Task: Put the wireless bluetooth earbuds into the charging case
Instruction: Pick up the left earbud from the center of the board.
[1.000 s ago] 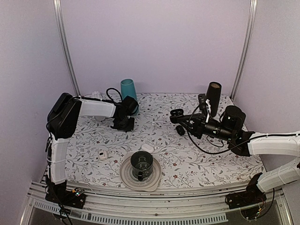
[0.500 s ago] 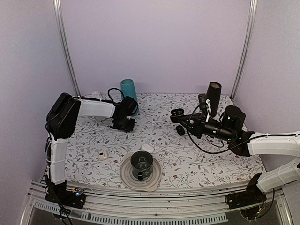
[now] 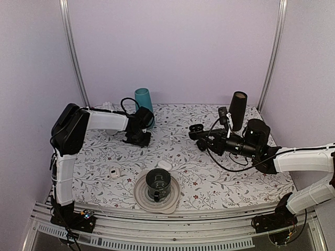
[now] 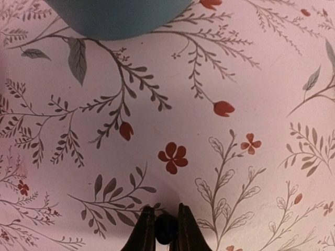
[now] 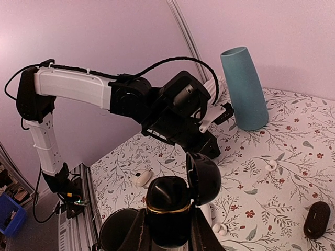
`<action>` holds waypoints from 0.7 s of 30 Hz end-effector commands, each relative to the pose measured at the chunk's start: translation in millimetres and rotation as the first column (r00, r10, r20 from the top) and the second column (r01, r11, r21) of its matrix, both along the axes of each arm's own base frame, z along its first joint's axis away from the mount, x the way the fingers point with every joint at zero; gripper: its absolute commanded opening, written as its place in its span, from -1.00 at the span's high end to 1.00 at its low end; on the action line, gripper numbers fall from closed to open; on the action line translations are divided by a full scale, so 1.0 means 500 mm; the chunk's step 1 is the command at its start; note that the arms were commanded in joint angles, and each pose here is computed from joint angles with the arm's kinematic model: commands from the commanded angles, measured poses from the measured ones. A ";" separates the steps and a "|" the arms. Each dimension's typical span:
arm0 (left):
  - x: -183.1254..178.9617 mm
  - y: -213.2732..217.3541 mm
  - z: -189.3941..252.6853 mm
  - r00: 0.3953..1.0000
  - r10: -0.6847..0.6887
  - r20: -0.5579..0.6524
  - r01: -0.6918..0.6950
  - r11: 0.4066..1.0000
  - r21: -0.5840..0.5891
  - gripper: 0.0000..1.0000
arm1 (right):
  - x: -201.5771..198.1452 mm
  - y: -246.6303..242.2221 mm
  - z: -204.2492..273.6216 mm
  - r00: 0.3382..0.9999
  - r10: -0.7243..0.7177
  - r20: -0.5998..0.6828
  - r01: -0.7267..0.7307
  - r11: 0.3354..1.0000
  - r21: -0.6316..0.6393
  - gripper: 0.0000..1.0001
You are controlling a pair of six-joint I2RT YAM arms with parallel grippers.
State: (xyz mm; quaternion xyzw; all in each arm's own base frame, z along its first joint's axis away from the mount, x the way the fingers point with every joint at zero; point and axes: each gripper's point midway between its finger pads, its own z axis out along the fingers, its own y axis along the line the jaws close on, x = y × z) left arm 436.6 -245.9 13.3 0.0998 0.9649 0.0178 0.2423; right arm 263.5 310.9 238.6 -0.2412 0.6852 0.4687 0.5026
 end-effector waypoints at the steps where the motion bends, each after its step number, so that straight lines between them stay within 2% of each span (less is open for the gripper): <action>1: -0.015 -0.017 0.020 0.999 -0.041 -0.003 0.041 0.998 -0.050 0.83 | 0.015 0.007 0.020 1.000 -0.015 0.002 0.015 1.000 0.024 0.95; 10: 0.028 -0.088 0.191 0.973 -0.056 0.224 0.115 0.958 -0.263 0.83 | 0.031 0.020 0.017 1.000 -0.025 0.009 0.024 0.998 0.053 0.95; 13: 0.034 -0.113 0.296 0.946 -0.054 0.321 0.167 0.926 -0.337 0.83 | 0.035 0.023 0.033 0.999 -0.026 0.026 0.024 0.997 0.078 0.95; 21: 0.024 -0.169 0.479 0.878 -0.052 0.476 0.305 0.827 -0.473 0.83 | 0.053 0.037 0.079 0.997 -0.031 0.076 0.018 0.988 0.155 0.95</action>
